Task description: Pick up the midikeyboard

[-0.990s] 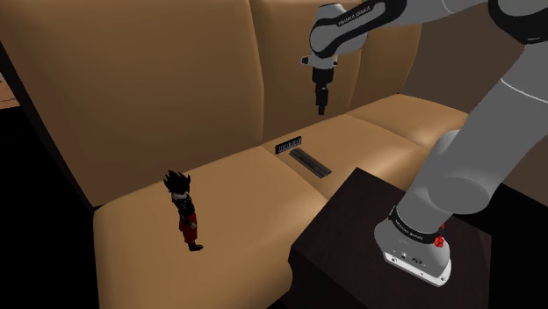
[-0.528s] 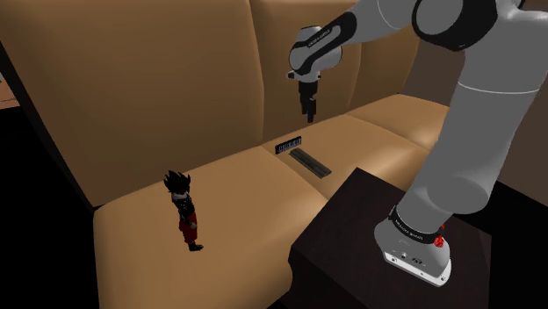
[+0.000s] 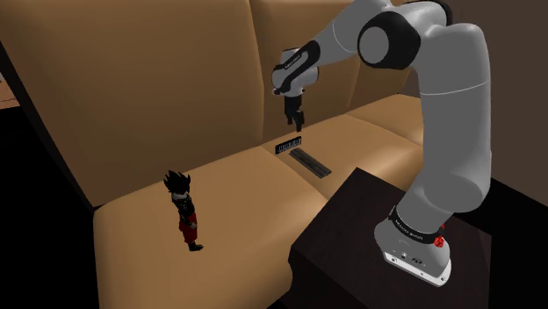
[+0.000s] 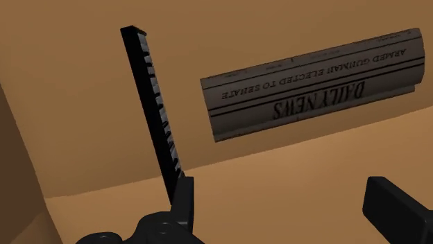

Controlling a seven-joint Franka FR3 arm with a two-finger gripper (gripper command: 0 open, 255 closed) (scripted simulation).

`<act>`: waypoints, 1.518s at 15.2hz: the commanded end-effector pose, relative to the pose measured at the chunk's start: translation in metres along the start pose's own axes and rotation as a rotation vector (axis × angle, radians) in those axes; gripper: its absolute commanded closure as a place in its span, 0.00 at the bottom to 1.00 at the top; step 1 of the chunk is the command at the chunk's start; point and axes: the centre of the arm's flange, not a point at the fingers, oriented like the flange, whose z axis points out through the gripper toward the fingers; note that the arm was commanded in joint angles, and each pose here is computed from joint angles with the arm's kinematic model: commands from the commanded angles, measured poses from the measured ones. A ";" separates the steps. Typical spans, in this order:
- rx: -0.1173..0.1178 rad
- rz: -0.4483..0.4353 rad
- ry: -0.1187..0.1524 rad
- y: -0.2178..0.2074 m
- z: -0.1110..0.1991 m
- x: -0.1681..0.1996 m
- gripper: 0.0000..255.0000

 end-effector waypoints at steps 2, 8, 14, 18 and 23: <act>0.004 -0.091 -0.011 0.026 0.025 0.019 0.00; 0.011 -0.244 -0.031 0.067 0.070 0.054 0.00; 0.011 -0.244 -0.031 0.072 0.101 0.058 0.00; 0.011 -0.244 -0.031 0.073 0.109 0.058 1.00; 0.011 -0.244 -0.031 0.073 0.109 0.058 1.00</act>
